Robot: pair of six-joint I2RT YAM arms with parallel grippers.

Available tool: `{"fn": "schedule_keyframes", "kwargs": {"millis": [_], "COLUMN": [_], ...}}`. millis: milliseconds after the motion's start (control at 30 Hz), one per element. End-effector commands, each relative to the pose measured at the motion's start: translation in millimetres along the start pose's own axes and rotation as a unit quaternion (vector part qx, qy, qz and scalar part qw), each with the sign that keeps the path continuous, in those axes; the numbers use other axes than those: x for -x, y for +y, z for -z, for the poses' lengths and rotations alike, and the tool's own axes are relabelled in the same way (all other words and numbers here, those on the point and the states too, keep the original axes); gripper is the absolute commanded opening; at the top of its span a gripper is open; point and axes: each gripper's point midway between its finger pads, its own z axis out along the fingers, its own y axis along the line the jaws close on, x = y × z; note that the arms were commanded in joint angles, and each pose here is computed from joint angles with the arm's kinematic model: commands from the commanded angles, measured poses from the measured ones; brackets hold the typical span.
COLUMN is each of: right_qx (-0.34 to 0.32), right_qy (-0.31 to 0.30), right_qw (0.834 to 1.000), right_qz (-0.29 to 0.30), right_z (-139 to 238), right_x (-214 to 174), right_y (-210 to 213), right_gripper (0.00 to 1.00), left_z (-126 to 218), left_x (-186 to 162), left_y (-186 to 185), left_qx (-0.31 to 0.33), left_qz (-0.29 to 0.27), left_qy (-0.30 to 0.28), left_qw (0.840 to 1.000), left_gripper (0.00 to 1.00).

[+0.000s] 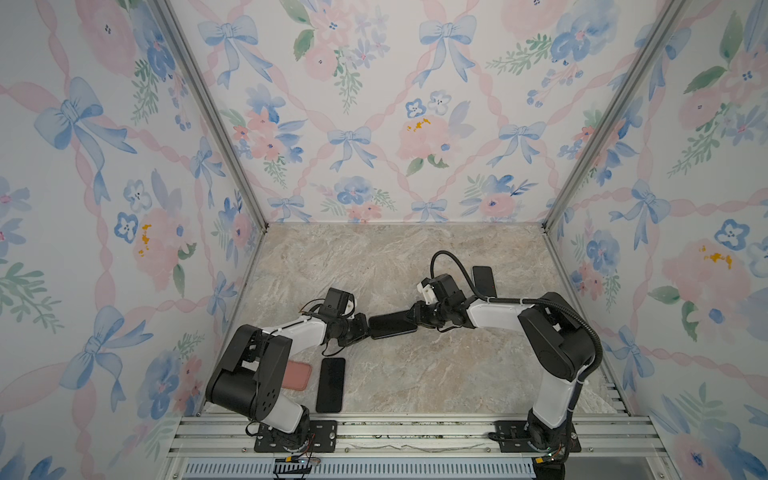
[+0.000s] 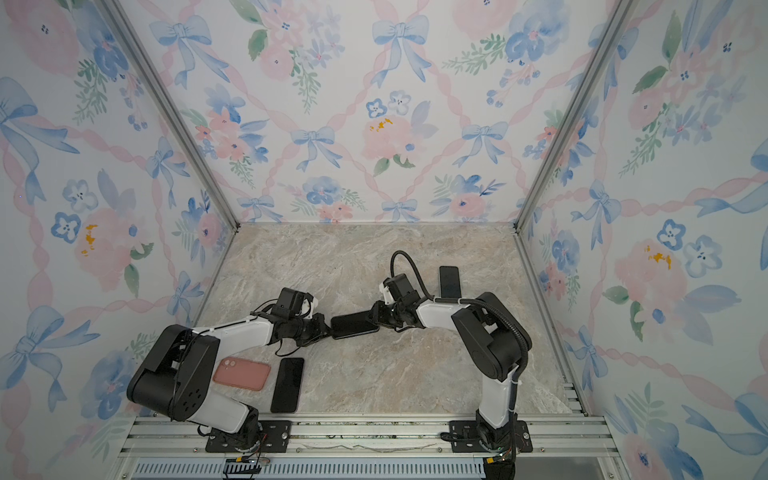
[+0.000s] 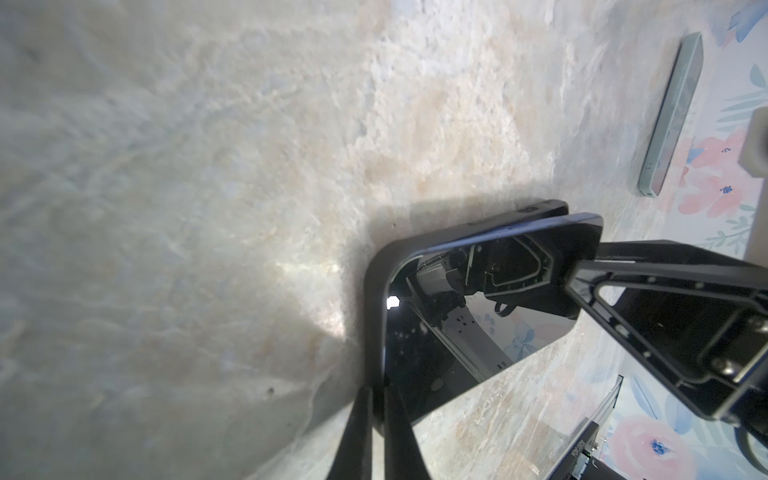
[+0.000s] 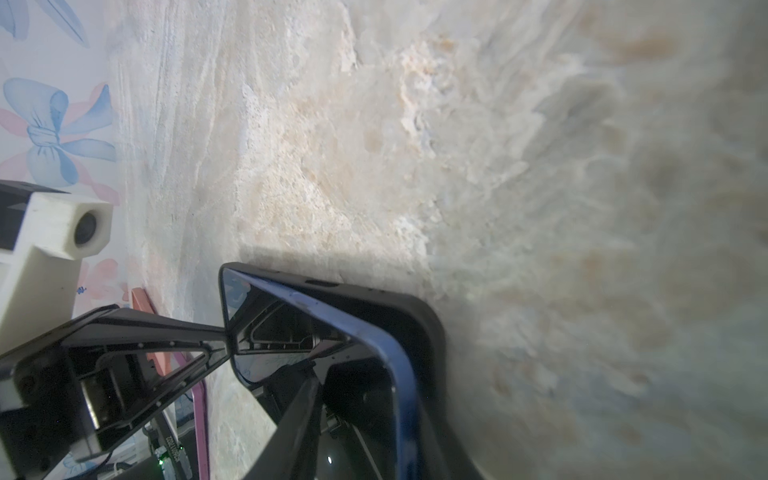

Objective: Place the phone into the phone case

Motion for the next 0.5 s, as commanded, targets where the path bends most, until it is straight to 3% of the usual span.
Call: {"fn": "schedule_keyframes", "kwargs": {"millis": [0, 467], "right_qx": [-0.107, -0.143], "right_qy": [0.078, 0.062], "right_qw": [0.991, 0.987], "right_qz": [-0.012, 0.028], "right_z": [8, 32], "right_x": [-47, -36], "right_y": [-43, -43], "right_gripper": [0.41, 0.56], "left_z": [-4, 0], "left_x": [-15, -6], "left_y": [0, -11], "left_qx": [-0.01, -0.022], "left_qz": [-0.005, -0.019], "left_qy": [0.029, 0.02], "left_qw": [1.0, 0.999], "left_gripper": [0.09, 0.18]}}
